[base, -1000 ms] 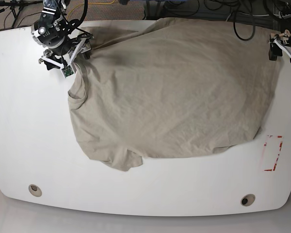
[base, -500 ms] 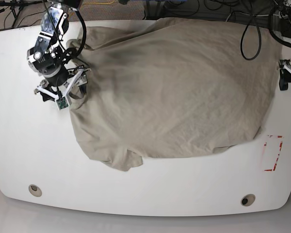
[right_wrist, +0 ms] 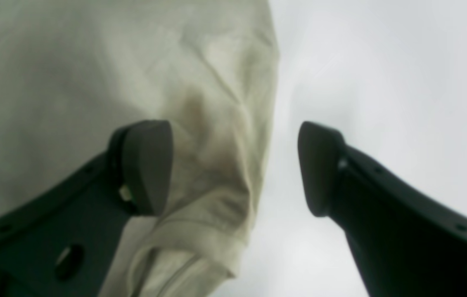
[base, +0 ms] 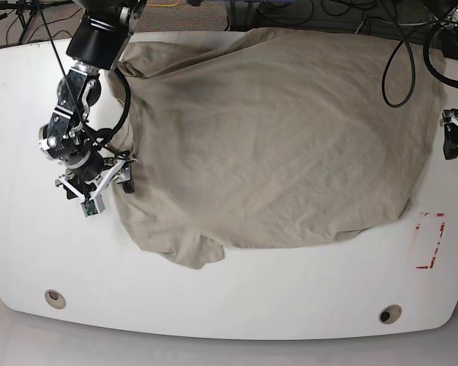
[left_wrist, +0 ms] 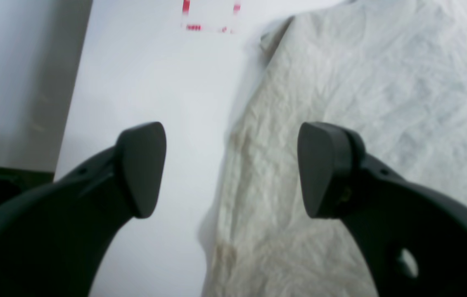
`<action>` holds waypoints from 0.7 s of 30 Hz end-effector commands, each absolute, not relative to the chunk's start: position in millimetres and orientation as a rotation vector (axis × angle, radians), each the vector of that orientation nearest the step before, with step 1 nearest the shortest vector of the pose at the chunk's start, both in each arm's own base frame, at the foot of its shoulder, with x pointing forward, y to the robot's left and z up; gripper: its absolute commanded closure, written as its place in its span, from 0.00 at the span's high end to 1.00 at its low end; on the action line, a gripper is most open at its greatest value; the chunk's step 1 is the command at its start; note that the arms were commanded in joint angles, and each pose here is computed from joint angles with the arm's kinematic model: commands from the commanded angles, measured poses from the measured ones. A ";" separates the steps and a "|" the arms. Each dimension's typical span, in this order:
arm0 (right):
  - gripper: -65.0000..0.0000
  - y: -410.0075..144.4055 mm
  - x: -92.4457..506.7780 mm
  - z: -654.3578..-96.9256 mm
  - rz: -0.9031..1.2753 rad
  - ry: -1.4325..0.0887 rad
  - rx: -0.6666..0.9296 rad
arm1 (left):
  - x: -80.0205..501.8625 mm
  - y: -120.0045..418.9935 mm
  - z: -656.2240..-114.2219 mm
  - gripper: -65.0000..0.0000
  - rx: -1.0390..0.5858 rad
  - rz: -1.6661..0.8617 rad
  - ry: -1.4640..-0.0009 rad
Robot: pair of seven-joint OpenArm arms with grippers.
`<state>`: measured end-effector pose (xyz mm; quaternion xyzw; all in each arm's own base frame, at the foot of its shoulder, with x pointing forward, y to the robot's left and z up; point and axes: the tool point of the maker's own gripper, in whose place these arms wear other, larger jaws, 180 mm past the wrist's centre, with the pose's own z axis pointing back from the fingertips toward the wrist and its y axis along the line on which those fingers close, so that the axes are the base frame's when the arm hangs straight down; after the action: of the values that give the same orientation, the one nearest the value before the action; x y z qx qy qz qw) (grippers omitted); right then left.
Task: Fold the T-shirt properly
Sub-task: 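Release the fabric with the right gripper and regrasp the shirt edge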
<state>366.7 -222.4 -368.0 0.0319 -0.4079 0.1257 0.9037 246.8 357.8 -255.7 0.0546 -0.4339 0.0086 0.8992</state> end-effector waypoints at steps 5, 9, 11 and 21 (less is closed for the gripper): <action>0.69 -232.7 390.6 -375.5 0.215 -0.878 0.120 | 251.6 360.8 -240.9 0.72 0.136 -0.002 -0.940; 0.69 -237.0 388.1 -392.4 0.190 -0.864 0.148 | 251.9 364.2 -237.7 0.72 0.149 -0.012 -0.938; 0.69 -236.8 386.5 -399.7 0.178 -0.857 0.163 | 252.7 364.5 -236.6 0.72 0.150 -0.013 -0.941; 0.68 -231.1 383.6 -420.6 0.132 -0.847 0.219 | 256.2 364.8 -232.9 0.72 0.152 -0.015 -0.954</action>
<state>382.2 -229.2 -422.4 0.1085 -0.4133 0.0611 0.9021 248.0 362.2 -250.4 0.0638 -0.4345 0.0012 0.8984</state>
